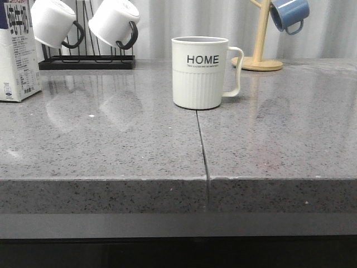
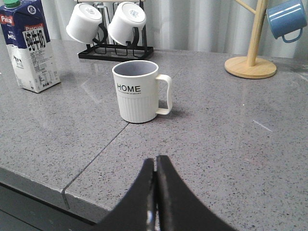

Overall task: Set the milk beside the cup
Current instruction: 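Move the left gripper to the Pascual milk carton and grasp it, then lift the milk carton and carry it toward the mug, then lower the carton beside the mug and open the left gripper, then withdraw the left gripper up and away from the carton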

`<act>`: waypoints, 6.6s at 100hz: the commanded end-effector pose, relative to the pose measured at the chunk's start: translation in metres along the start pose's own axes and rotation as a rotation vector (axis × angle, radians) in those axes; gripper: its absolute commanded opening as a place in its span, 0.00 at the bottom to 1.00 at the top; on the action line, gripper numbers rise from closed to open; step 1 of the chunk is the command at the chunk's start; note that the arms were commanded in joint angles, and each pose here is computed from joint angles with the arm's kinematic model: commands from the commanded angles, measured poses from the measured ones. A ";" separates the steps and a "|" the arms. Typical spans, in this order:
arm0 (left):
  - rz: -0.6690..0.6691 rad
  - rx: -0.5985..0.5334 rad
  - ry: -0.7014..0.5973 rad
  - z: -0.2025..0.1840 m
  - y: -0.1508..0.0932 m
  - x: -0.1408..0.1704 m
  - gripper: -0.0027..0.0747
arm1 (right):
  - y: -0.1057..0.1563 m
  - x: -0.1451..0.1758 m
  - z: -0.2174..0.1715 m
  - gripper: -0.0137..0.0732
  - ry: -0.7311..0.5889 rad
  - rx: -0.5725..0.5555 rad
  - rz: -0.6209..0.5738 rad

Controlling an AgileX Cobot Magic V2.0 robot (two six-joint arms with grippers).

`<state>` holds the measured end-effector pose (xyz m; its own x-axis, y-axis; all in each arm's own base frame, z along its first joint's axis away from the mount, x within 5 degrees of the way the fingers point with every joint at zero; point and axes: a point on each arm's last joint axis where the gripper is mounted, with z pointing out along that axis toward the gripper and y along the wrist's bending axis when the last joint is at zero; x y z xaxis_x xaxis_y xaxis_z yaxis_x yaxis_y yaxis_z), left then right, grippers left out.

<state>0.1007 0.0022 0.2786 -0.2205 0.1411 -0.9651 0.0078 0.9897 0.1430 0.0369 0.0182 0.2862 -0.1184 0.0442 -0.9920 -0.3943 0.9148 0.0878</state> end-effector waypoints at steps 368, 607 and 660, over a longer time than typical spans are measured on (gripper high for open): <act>-0.168 0.435 -0.238 0.198 -0.220 -0.106 0.21 | 0.000 -0.013 -0.001 0.08 -0.083 0.005 -0.011; -0.112 0.079 -0.086 0.036 -0.005 -0.063 0.01 | 0.000 -0.013 -0.001 0.08 -0.083 0.005 -0.011; -0.132 0.040 -0.145 -0.031 0.000 -0.017 0.01 | 0.000 -0.013 -0.001 0.08 -0.083 0.005 -0.011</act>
<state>0.0813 -0.0014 0.2913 -0.1661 0.0253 -0.9858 0.0275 0.9994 0.0210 0.0369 0.0182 0.2860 -0.1197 0.0436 -0.9918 -0.3943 0.9148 0.0878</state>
